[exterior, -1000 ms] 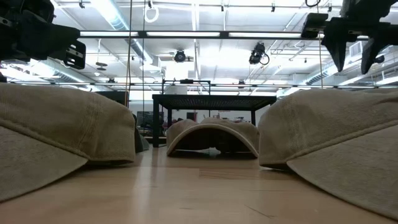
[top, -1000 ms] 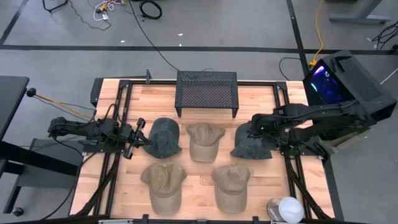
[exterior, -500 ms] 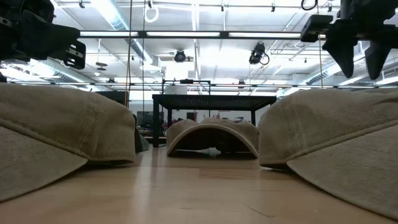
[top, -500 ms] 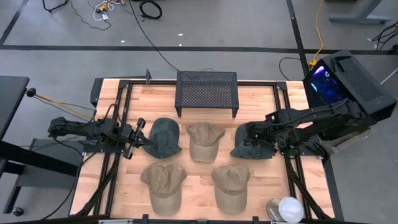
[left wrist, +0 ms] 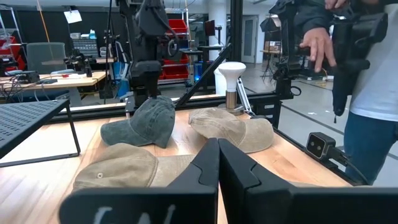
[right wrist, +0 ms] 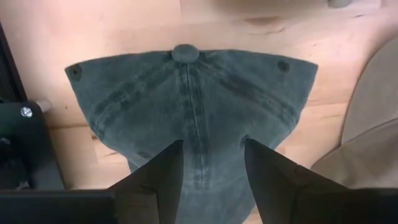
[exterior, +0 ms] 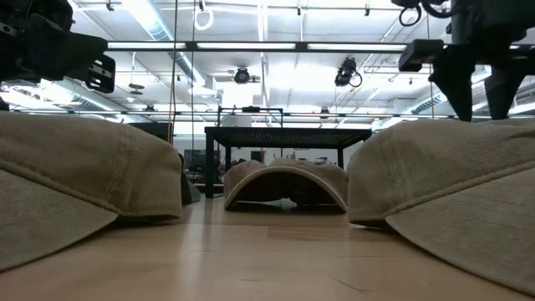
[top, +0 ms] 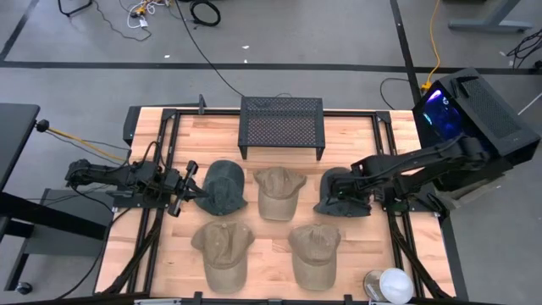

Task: Pick & Place hat
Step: Put the right black cap on the shelf

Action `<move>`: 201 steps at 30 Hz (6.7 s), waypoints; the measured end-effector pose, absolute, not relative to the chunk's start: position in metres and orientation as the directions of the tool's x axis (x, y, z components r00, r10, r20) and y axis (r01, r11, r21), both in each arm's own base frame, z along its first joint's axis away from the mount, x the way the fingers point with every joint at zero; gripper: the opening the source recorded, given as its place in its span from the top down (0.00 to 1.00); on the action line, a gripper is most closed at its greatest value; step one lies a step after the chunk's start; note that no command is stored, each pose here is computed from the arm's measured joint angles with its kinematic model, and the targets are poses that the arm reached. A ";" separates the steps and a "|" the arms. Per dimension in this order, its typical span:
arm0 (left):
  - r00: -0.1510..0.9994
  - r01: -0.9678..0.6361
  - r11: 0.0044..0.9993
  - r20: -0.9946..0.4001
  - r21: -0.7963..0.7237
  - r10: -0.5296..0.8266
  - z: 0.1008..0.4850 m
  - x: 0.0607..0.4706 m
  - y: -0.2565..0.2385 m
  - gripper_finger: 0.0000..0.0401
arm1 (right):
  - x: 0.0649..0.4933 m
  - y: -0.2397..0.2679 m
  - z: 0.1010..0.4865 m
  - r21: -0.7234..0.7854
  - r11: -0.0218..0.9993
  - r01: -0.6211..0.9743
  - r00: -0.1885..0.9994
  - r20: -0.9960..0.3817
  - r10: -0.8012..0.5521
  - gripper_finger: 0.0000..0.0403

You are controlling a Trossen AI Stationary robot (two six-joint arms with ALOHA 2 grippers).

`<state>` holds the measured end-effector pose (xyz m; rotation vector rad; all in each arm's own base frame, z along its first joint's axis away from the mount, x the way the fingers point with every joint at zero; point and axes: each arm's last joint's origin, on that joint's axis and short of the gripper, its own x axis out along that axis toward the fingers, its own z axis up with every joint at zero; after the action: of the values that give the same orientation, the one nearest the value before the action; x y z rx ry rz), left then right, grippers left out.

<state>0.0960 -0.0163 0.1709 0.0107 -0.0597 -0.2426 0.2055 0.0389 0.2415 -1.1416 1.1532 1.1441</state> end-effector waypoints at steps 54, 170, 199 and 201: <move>0.969 0.239 0.971 0.058 0.018 -0.240 0.171 0.096 -0.016 0.99 | 0.208 0.037 0.262 -0.010 0.256 -0.967 0.024 -0.998 0.051 0.99; 0.969 0.239 0.971 0.057 0.018 -0.240 0.171 0.096 -0.016 0.99 | 0.280 -0.163 0.422 0.177 0.697 0.695 0.643 -0.587 -0.492 0.99; 0.969 0.240 0.971 0.057 0.018 -0.240 0.171 0.096 -0.016 0.99 | 0.283 -0.162 0.426 0.212 0.726 0.654 0.691 -0.557 -0.460 0.99; 0.969 0.239 0.971 0.057 0.018 -0.240 0.171 0.096 -0.016 0.99 | 0.283 -0.162 0.426 0.214 0.728 0.652 0.693 -0.558 -0.457 0.99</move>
<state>0.0960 -0.0163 0.1708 0.0107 -0.0590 -0.2422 0.2826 -0.1620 0.4256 0.4189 0.4993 -0.6395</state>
